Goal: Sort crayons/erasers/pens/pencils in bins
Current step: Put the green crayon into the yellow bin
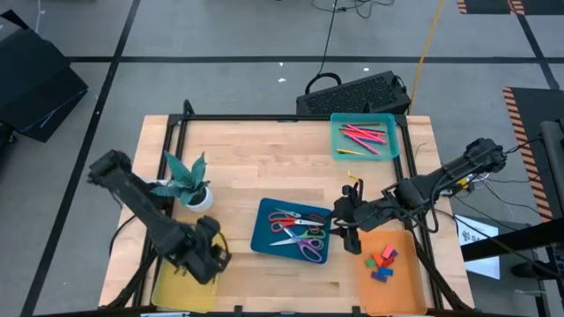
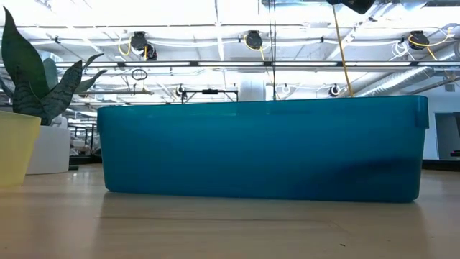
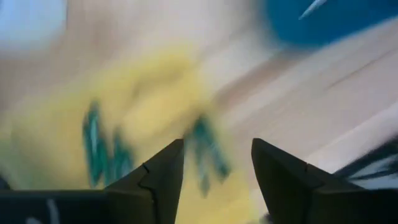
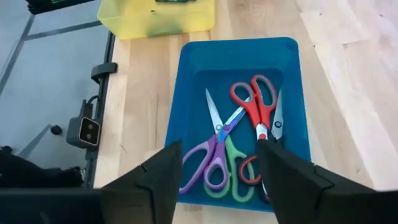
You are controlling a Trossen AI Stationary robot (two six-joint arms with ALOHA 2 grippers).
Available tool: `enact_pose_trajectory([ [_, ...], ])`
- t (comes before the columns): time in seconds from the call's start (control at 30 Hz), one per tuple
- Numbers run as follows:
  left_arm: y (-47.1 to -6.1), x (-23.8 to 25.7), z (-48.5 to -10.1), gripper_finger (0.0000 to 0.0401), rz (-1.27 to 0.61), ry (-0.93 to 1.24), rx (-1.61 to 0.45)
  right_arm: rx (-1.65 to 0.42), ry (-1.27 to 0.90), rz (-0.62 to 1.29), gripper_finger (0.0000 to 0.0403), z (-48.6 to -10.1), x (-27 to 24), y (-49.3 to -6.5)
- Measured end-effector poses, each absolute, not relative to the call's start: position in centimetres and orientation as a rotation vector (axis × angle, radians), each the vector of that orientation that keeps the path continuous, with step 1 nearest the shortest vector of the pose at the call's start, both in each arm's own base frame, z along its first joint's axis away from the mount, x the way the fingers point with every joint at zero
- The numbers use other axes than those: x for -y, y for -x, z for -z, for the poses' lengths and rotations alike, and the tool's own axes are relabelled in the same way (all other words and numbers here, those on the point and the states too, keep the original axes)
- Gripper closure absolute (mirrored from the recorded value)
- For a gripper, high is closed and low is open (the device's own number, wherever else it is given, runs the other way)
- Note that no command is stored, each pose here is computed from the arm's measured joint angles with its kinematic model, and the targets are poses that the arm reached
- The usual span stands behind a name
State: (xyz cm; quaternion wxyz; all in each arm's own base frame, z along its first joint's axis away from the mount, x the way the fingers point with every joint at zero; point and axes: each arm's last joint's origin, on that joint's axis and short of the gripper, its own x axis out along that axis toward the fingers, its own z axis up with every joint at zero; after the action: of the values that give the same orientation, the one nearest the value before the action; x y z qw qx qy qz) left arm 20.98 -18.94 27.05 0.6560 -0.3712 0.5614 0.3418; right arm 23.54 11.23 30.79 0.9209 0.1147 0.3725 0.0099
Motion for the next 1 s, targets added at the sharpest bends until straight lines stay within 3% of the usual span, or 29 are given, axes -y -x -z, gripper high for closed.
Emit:
enact_pose_trajectory([
  [0.3, -25.1, 13.1, -37.0, 0.0224, -0.507, 0.548, -0.876, -0.771, -0.170, -0.034, 0.0155, -30.7, -10.9, -23.6],
  [0.53, -27.9, 4.6, -41.8, 0.0151, -0.492, 0.509, -0.774, -0.758, -0.183, -0.013, 0.0151, -30.9, -10.3, -23.9],
  [0.7, -29.4, -1.4, -41.1, 0.0109, -0.517, 0.538, -0.835, -0.761, -0.159, -0.089, 0.0151, -31.0, -10.5, -23.9],
  [1.0, -30.7, -10.6, -37.1, 0.0124, -0.712, 0.699, -0.988, -0.668, -0.164, -0.118, 0.0151, -31.7, -10.7, -24.5],
])
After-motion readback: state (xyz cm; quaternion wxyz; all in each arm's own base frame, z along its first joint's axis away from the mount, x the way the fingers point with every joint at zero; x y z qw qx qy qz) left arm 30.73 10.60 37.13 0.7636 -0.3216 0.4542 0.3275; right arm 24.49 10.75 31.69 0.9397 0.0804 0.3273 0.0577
